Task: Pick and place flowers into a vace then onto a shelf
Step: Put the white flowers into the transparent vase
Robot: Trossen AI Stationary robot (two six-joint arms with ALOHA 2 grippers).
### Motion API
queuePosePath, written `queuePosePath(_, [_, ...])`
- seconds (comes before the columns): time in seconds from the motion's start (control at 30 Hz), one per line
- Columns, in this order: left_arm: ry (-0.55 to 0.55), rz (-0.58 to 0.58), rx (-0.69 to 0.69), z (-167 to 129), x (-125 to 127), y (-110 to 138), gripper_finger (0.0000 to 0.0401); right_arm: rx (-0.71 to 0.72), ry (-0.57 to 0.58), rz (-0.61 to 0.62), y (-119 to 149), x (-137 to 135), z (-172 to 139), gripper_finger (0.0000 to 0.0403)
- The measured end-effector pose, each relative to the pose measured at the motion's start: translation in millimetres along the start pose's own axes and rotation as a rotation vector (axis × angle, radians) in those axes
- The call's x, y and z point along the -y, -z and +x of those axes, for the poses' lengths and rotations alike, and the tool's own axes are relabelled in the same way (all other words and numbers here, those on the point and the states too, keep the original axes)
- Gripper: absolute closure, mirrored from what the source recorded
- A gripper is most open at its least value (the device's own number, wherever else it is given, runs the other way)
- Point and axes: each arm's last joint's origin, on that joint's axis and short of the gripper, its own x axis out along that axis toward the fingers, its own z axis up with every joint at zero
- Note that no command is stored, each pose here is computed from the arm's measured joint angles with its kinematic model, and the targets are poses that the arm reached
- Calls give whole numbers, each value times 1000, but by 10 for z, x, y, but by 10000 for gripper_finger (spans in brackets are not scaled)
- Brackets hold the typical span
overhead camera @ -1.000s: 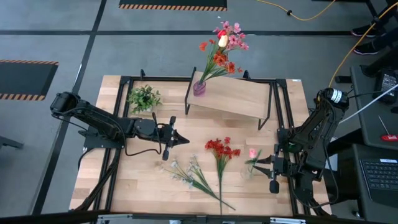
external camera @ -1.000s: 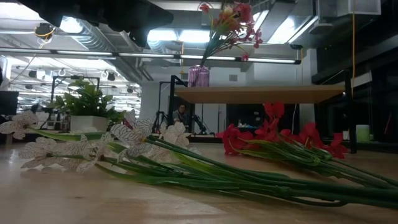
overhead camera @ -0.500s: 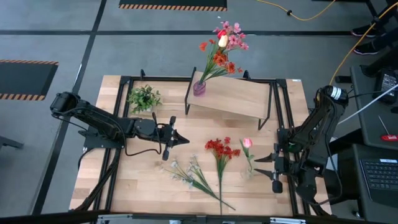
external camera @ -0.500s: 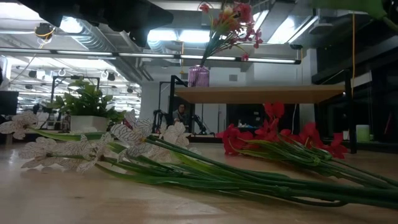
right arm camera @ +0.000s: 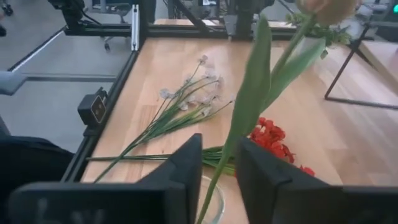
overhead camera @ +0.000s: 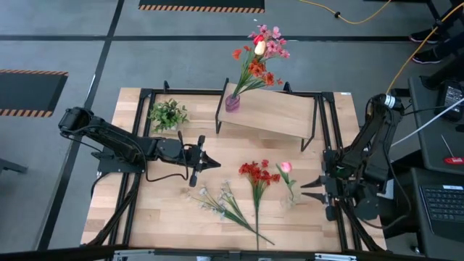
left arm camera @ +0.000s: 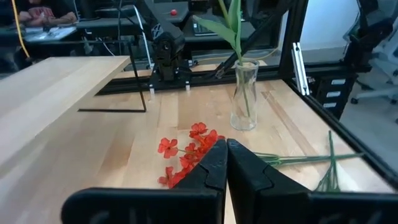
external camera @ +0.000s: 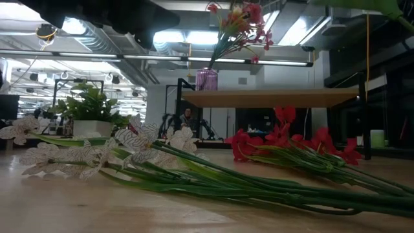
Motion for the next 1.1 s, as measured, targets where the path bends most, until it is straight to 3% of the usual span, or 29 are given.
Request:
queuePosePath(0.2, [-41,50,-5,-1,-8,4,398,17,-15,-50,-30,-20,-3,394])
queuePosePath(0.3, [-62,49,-6,-1,-15,5,398,48,-38,-65,-78,-58,-6,391])
queuePosePath(0.53, [1,58,-32,-21,144,32,398,110,-70,-99,-160,-159,11,399])
queuePosePath(0.77, [16,37,-49,-35,297,-27,398,112,-35,-95,-97,-318,205,400])
queuePosePath(1.1, [38,-10,-229,-27,533,-102,398,183,-109,-133,-114,-592,523,400])
